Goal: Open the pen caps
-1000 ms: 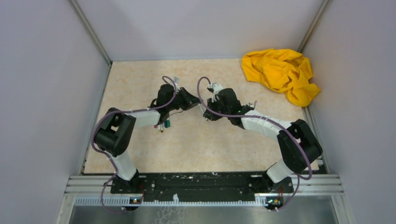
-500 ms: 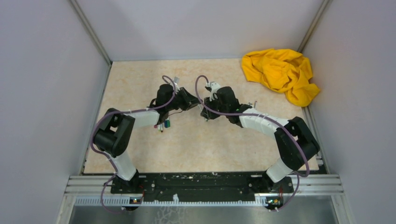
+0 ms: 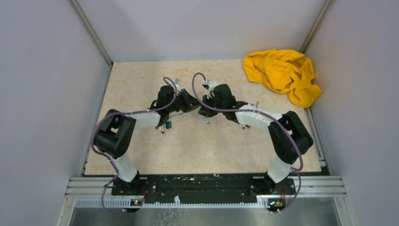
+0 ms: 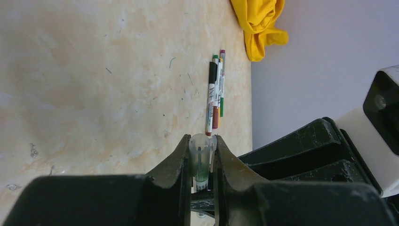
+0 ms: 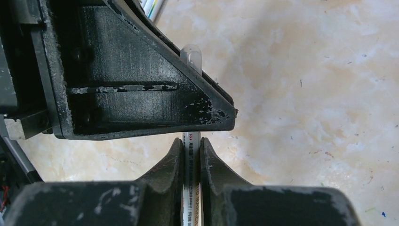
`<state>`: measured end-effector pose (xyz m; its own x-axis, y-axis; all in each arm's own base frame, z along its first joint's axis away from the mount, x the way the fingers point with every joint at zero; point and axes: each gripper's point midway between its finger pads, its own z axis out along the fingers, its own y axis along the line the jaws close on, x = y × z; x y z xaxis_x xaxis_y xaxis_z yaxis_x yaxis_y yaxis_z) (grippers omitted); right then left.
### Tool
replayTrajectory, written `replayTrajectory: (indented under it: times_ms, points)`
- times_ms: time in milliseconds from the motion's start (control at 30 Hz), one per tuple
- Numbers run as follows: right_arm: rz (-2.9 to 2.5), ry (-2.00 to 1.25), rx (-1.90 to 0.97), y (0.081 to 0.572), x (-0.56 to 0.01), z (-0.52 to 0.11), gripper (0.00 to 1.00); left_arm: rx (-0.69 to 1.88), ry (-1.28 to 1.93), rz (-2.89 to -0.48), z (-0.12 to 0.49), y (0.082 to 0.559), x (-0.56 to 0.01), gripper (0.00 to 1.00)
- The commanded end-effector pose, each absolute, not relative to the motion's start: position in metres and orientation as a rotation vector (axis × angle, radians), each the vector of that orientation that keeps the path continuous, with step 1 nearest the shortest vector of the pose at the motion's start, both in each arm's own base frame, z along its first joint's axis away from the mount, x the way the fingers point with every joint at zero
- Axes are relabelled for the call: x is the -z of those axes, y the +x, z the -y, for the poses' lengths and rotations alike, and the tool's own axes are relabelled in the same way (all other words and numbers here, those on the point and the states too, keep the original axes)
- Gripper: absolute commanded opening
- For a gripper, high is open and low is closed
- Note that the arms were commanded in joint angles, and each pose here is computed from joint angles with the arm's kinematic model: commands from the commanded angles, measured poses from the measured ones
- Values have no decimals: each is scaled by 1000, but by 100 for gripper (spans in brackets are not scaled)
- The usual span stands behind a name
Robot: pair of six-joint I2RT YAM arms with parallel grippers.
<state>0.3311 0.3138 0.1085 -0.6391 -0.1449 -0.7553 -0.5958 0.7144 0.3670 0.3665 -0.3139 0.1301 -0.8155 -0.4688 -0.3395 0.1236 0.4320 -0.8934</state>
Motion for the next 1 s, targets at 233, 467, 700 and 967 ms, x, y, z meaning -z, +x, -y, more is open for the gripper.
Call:
replayTrajectory:
  times_ms: [233, 467, 700, 967]
  points:
    - [-2263, -540, -745, 308, -71, -297, 0, 1061, -418, -2069, 258, 452, -126, 0]
    - [-2274, -485, -724, 299, -64, -285, 0, 924, -464, -2083, 228, 484, -112, 0]
    - [-2281, -461, -721, 287, -64, -275, 0, 824, -483, -2077, 199, 502, -108, 0]
    - [-2294, -455, -735, 275, -59, -274, 0, 823, -582, -2068, 175, 512, -102, 0]
